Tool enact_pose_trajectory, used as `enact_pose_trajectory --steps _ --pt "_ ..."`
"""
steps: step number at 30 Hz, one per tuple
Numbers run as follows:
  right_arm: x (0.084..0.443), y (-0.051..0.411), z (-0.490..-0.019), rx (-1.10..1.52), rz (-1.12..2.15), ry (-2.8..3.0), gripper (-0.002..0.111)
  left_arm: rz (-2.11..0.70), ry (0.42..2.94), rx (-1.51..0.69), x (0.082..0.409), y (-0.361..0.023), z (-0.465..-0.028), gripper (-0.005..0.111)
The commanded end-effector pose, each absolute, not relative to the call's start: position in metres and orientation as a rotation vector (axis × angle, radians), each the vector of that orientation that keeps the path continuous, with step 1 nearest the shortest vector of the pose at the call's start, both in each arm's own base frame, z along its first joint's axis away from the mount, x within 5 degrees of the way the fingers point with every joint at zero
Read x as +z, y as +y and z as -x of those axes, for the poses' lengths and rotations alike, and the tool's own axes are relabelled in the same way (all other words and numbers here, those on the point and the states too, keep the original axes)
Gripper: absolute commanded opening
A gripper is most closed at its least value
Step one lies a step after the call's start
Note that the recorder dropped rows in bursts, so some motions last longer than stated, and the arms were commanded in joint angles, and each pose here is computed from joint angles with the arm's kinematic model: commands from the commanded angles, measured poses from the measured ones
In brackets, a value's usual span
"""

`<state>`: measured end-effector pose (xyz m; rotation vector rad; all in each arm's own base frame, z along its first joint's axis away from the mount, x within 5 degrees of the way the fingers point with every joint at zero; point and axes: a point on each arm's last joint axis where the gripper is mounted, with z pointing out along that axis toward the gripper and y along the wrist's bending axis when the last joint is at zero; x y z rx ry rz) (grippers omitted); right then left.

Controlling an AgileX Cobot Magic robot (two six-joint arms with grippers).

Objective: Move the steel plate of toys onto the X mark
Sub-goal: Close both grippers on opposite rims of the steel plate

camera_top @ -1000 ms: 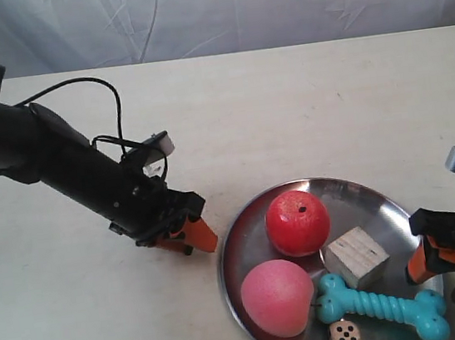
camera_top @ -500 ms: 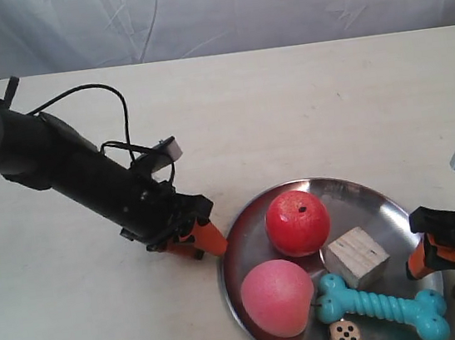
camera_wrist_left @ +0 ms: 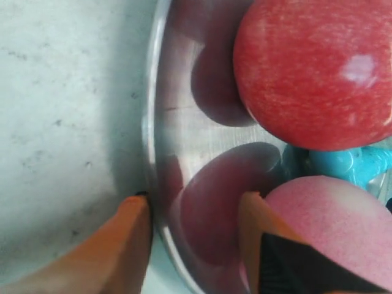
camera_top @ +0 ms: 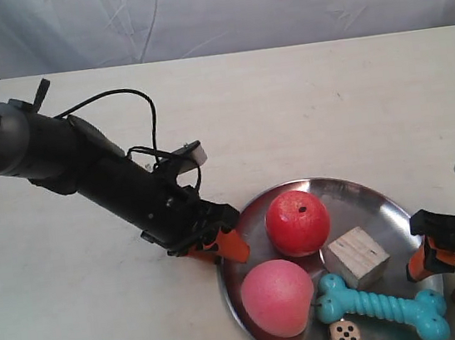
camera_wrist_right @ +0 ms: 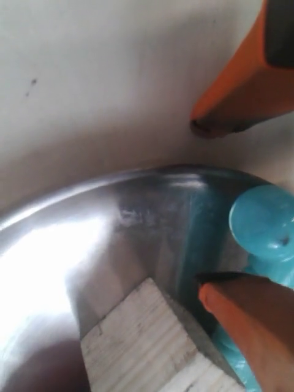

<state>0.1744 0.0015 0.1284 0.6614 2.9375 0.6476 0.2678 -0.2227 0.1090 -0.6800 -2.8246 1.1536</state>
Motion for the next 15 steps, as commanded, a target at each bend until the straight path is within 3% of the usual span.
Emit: enact_pose_trajectory --steps 1,9,15 --pt "0.1278 0.0012 -0.1743 0.637 -0.663 2.925 0.064 0.681 -2.839 1.145 0.1081 -0.2291 -0.2659 0.044" --pt "0.1281 0.0007 -0.1773 0.637 -0.699 2.888 0.063 0.692 -2.849 1.139 0.1069 -0.237 -0.2616 0.044" --pt "0.1279 -0.0006 -0.1785 0.618 -0.704 2.874 0.051 0.695 -2.852 1.14 0.1069 -0.2371 -0.2618 0.044"
